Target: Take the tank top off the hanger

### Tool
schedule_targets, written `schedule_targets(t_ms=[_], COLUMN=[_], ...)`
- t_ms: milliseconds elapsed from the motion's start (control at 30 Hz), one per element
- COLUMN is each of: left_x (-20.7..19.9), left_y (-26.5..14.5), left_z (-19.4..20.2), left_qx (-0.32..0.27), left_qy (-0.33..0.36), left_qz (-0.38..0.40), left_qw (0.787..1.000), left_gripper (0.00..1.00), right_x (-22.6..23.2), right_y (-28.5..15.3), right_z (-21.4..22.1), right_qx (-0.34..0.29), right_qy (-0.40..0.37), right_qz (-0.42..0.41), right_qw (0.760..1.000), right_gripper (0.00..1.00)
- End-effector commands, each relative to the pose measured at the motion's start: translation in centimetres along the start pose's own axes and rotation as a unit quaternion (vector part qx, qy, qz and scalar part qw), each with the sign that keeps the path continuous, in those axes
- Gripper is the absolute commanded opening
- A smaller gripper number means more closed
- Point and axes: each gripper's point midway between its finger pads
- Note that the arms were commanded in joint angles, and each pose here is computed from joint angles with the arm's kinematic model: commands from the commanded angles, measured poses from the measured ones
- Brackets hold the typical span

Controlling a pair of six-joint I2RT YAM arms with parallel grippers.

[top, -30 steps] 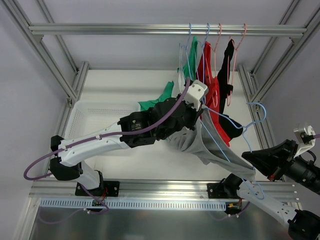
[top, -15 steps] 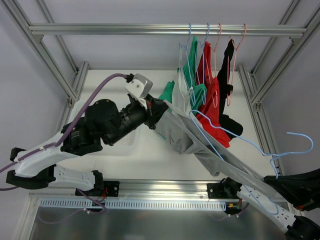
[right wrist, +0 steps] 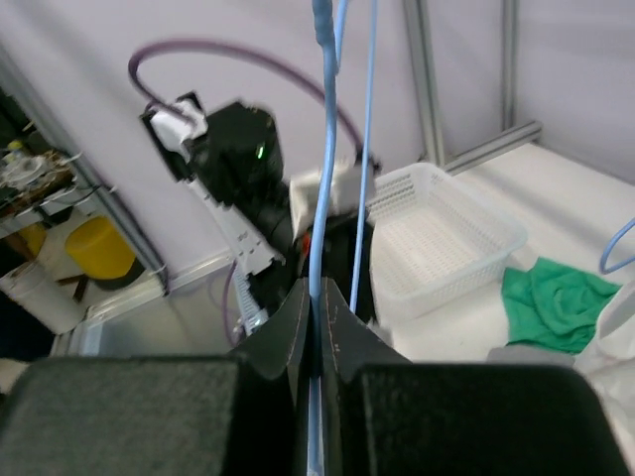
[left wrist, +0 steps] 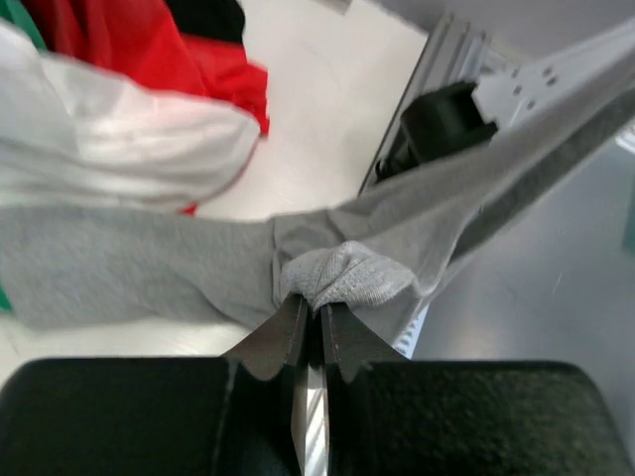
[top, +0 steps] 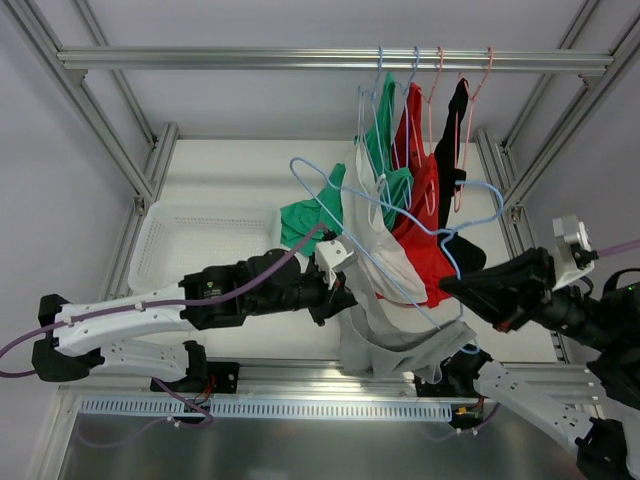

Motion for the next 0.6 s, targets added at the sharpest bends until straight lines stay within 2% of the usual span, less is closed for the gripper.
schedule_targets(t_ms=[0, 67, 100, 133, 167, 200, 233, 267, 300, 333, 400, 533, 567], left_x=[-1.6, -2.1, -3.0, -3.5, -3.6, -4.6, -5.2, -5.3, -5.5, -5.6, -4.9, -2.5, -0.9], left_y=[0.4, 1.1, 1.2, 1.5, 2.1, 2.3, 2.5, 3.1, 3.4, 3.7, 4.7, 5.8, 5.9], left_z=[0.8, 3.6, 3.5, 3.9, 6.1, 5.9, 6.5, 8.7, 9.2, 8.9, 11.0, 13.0, 13.7], left_qx=[-0.027, -0.012, -0.024, -0.026, -0.008, -0.022, -0.022, -0.005, -0.004, -0.020, 0.000, 0.021, 0.033], left_qy=[-0.061, -0.071, -0.081, -0.085, -0.089, -0.096, -0.100, -0.104, -0.120, -0.128, -0.145, -0.165, -0.165], left_qz=[0.044, 0.065, 0.092, 0.106, 0.113, 0.142, 0.157, 0.163, 0.165, 0.166, 0.139, 0.060, 0.007], left_qw=[0.997, 0.995, 0.992, 0.990, 0.990, 0.985, 0.982, 0.981, 0.979, 0.978, 0.980, 0.984, 0.986], left_gripper=[0.00, 0.00, 0.00, 0.00, 0.00, 0.00, 0.00, 0.00, 0.00, 0.00, 0.00, 0.00, 0.00], right_x=[0.5, -1.2, -1.4, -1.6, -2.1, -0.8, -1.8, -1.6, -0.8, -1.0, -0.9, -0.1, 0.4], right_y=[1.4, 1.6, 1.5, 1.3, 1.0, -0.5, 0.2, -0.1, -0.8, -0.3, 0.1, 0.1, -0.2], right_z=[-7.0, -8.4, -9.4, -9.8, -10.7, -12.5, -11.7, -12.1, -12.7, -12.5, -12.2, -10.6, -10.7], right_qx=[-0.174, -0.241, -0.300, -0.330, -0.366, -0.427, -0.434, -0.450, -0.475, -0.474, -0.465, -0.432, -0.421], right_qy=[-0.055, -0.053, -0.067, -0.069, -0.070, -0.083, -0.083, -0.089, -0.103, -0.108, -0.121, -0.157, -0.174], right_qz=[-0.021, 0.007, -0.008, -0.011, -0.004, -0.032, -0.028, -0.036, -0.052, -0.056, -0.056, -0.072, -0.071], right_qw=[0.983, 0.969, 0.951, 0.942, 0.928, 0.900, 0.897, 0.888, 0.872, 0.872, 0.875, 0.885, 0.887], right_gripper=[0.00, 0.00, 0.00, 0.00, 0.00, 0.00, 0.00, 0.00, 0.00, 0.00, 0.00, 0.00, 0.00])
Point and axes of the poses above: each gripper's point midway between its finger pads, its own y axis out along the fingers, its own x axis along the line the jaws close on, z = x × y, and after that the axes turned 6 degrees about y, right-handed
